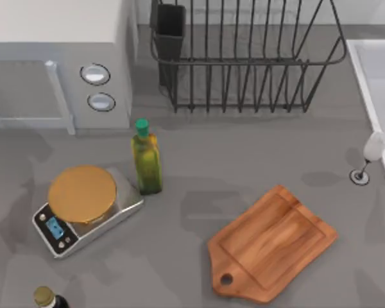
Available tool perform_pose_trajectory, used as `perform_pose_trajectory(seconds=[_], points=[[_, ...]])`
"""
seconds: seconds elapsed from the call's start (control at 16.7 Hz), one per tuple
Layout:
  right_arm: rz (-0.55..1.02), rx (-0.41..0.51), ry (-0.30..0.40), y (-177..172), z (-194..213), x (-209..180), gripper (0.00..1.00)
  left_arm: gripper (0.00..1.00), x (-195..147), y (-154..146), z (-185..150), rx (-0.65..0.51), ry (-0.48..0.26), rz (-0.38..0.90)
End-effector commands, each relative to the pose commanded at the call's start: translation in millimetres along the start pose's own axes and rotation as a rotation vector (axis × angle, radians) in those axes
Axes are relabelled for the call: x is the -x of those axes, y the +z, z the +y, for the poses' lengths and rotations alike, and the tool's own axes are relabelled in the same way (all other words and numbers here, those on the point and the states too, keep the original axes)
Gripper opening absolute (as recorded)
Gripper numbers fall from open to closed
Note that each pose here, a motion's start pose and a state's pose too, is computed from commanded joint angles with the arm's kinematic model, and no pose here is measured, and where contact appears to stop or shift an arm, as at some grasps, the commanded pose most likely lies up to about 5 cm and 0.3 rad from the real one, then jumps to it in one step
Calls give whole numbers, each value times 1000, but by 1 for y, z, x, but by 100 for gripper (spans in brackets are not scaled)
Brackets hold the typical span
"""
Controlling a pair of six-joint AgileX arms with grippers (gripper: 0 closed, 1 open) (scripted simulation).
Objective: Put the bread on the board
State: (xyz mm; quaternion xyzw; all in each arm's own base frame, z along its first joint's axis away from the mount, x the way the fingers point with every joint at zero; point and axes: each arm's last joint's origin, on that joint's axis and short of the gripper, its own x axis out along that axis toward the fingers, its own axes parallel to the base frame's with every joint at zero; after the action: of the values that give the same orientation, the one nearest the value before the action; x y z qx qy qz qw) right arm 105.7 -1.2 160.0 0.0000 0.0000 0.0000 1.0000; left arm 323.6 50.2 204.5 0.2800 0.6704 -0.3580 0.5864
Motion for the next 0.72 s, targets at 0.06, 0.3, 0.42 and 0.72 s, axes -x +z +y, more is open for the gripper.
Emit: perform_pose_trajectory(seconds=[0.06, 0.3, 0.42, 0.72], points=[[0, 0, 0, 0, 0, 0, 100, 0, -1, 10, -8, 33, -25, 16], [0, 0, 0, 0, 0, 0, 100, 0, 7, 55, -44, 233, -37, 66], [0, 0, 0, 0, 0, 0, 100, 0, 16, 83, -65, 365, 3, 66], [0, 0, 0, 0, 0, 0, 100, 0, 34, 159, -135, 661, 131, -16]])
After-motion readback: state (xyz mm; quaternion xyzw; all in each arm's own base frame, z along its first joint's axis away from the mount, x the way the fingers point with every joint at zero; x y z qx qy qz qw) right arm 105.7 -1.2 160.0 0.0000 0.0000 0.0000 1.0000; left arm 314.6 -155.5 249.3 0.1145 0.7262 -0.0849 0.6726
